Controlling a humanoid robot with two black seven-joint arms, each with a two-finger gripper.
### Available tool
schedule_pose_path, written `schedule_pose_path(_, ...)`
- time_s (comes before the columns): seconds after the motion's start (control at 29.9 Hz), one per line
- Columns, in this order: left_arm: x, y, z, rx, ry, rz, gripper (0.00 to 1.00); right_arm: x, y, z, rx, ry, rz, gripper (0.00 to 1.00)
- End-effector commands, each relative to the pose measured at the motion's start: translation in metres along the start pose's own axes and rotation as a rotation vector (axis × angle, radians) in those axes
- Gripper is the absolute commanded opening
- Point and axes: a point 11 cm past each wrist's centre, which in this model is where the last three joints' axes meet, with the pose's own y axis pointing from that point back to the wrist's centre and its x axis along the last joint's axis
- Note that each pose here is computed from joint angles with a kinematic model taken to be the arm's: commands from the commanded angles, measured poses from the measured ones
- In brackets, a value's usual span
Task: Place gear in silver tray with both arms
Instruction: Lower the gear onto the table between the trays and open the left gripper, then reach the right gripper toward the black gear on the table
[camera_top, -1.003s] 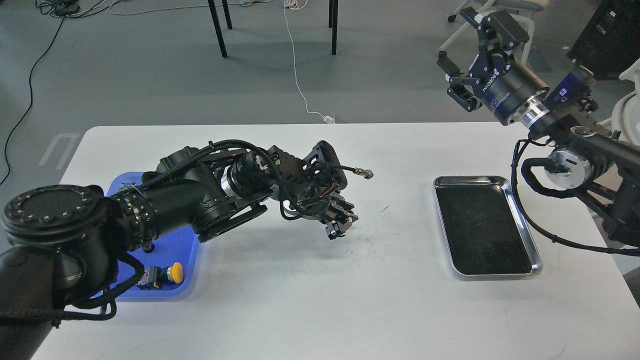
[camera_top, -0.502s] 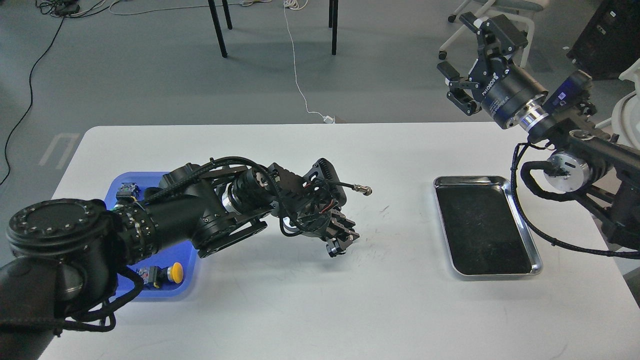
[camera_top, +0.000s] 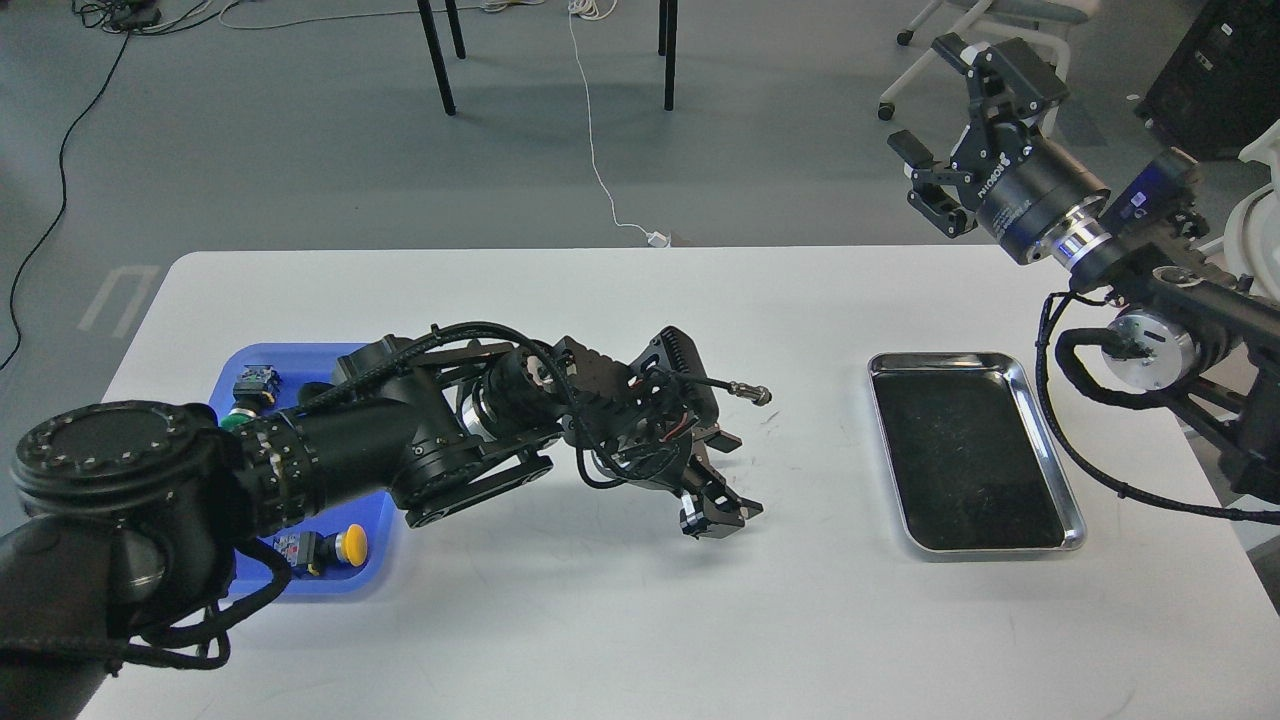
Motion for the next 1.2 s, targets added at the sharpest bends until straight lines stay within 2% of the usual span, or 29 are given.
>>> schedule_pose_path(0.0, 0.001, 0.052, -0.031, 0.024, 0.235, 0.155, 0.94, 0.004, 0.013, 0.010, -0.032, 0.009, 0.000, 0.99)
schedule_pose_path(0.17, -0.036, 0.129, -0.067, 0.033, 0.739, 0.459, 0.98, 0.003, 0.033, 0.032, -0.140, 0.132, -0.070, 0.99)
schedule_pose_path(0.23, -0.046, 0.161, -0.077, 0.016, 0.940, 0.628, 0.98, -0.007, 0.040, 0.045, -0.195, 0.218, -0.150, 0.99)
schedule_pose_path(0.37, -0.091, 0.203, -0.091, -0.003, 1.294, 0.941, 0.98, -0.031, 0.053, 0.066, -0.293, 0.440, -0.362, 0.99)
schedule_pose_path(0.47, -0.120, 0.231, -0.096, -0.015, 1.450, 1.165, 0.98, -0.045, 0.054, 0.076, -0.358, 0.640, -0.532, 0.99)
schedule_pose_path(0.6, -0.141, 0.254, -0.098, -0.027, 1.531, 1.351, 0.98, -0.076, 0.038, 0.083, -0.420, 0.852, -0.778, 0.99)
schedule_pose_path(0.8, -0.138, 0.274, -0.103, -0.113, 1.604, 1.514, 0.98, -0.131, 0.009, 0.090, -0.454, 1.119, -1.094, 0.99)
schedule_pose_path(0.97, -0.137, 0.274, -0.103, -0.122, 1.608, 1.524, 0.98, -0.151, -0.002, 0.113, -0.481, 1.383, -1.308, 0.99)
schedule_pose_path(1.17, -0.136, 0.273, -0.103, -0.130, 1.610, 1.523, 0.98, -0.177, -0.007, 0.141, -0.391, 1.533, -1.403, 0.97)
